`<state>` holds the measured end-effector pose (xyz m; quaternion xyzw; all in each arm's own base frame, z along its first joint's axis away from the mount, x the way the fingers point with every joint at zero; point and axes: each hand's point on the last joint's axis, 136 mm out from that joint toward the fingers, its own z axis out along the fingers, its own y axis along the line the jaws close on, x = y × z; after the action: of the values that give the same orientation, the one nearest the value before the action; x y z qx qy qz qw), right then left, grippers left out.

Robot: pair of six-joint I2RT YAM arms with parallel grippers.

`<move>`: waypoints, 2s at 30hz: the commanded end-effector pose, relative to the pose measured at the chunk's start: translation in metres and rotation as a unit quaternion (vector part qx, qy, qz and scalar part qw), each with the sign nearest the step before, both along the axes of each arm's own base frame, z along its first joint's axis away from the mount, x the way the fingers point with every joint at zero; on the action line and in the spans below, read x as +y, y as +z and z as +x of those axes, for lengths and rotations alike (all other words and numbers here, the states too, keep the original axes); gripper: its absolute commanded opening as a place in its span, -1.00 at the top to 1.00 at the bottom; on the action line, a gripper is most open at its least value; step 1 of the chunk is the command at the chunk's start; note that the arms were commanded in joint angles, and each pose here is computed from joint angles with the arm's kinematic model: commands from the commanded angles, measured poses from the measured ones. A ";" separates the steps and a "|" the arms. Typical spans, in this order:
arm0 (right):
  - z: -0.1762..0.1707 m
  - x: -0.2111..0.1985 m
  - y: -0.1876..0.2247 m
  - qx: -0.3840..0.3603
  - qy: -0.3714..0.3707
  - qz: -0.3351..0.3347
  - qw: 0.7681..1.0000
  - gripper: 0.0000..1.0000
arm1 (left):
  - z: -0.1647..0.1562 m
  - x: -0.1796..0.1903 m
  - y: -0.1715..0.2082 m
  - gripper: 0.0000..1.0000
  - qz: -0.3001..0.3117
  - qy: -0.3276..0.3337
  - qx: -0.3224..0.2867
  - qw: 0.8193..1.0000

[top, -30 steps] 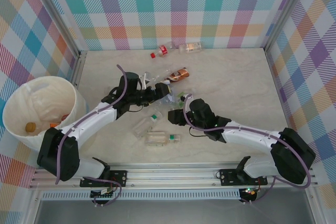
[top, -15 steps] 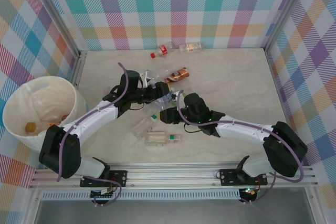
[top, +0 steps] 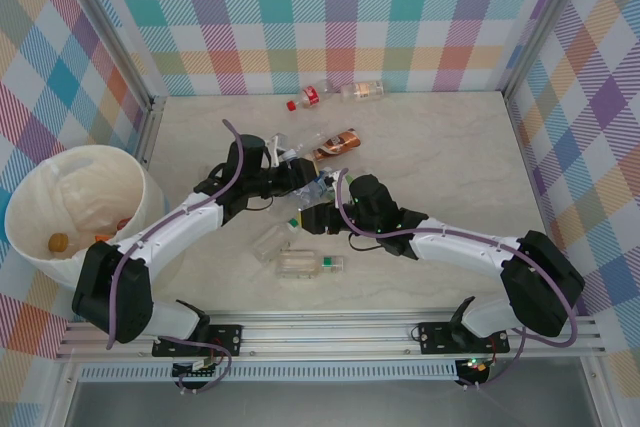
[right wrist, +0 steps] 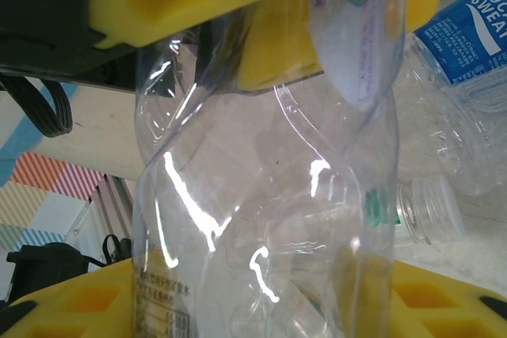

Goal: Put the plastic bottles in the bin

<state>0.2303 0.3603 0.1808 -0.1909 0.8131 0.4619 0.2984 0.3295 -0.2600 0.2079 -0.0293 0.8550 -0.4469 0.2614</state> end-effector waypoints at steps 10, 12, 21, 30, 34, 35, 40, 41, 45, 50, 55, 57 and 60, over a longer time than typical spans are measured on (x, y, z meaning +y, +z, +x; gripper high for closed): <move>-0.010 0.003 0.025 -0.012 0.024 0.023 0.999 -0.72 | -0.003 0.007 0.013 0.01 0.009 0.018 -0.032 0.999; -0.006 -0.003 0.030 -0.023 0.004 0.025 0.999 -0.84 | -0.002 0.010 0.014 0.00 0.016 0.023 -0.037 0.999; 0.017 -0.061 0.043 -0.085 -0.150 0.023 0.985 -0.99 | 0.003 0.040 0.034 -0.03 0.065 0.064 -0.084 0.992; 0.037 -0.149 0.006 -0.054 -0.372 -0.011 0.926 -0.99 | -0.009 0.087 0.082 -0.08 0.151 0.115 -0.182 0.965; 0.035 -0.184 -0.026 0.006 -0.456 -0.024 0.890 -0.99 | -0.018 0.119 0.106 -0.06 0.199 0.159 -0.215 0.943; 0.034 -0.186 -0.031 0.014 -0.461 -0.021 0.887 -1.00 | -0.021 0.127 0.113 -0.06 0.211 0.170 -0.227 0.936; 0.032 -0.198 -0.046 0.035 -0.487 -0.021 0.872 -0.99 | -0.038 0.155 0.148 -0.06 0.257 0.194 -0.270 0.907; 0.032 -0.201 -0.047 0.037 -0.492 -0.020 0.870 -0.99 | -0.042 0.161 0.154 -0.06 0.269 0.199 -0.276 0.901; 0.035 -0.203 -0.050 0.039 -0.499 -0.019 0.865 -0.99 | -0.055 0.183 0.176 -0.05 0.309 0.221 -0.297 0.876; 0.038 -0.203 -0.053 0.041 -0.503 -0.027 0.863 -0.99 | -0.072 0.207 0.205 -0.03 0.347 0.244 -0.318 0.848; 0.042 -0.204 -0.046 0.040 -0.519 0.002 0.854 -0.99 | -0.092 0.239 0.229 -0.05 0.399 0.280 -0.323 0.811; 0.047 -0.202 -0.038 0.027 -0.522 0.024 0.852 -0.99 | -0.099 0.254 0.236 -0.05 0.417 0.303 -0.320 0.795; 0.054 -0.202 -0.026 0.002 -0.525 0.025 0.851 -1.00 | -0.110 0.275 0.244 -0.04 0.442 0.340 -0.315 0.768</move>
<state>0.2733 0.1601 0.1358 0.2626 0.8067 0.2505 0.4664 0.2361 -0.0188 0.4436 -0.0281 0.7711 0.0358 0.6351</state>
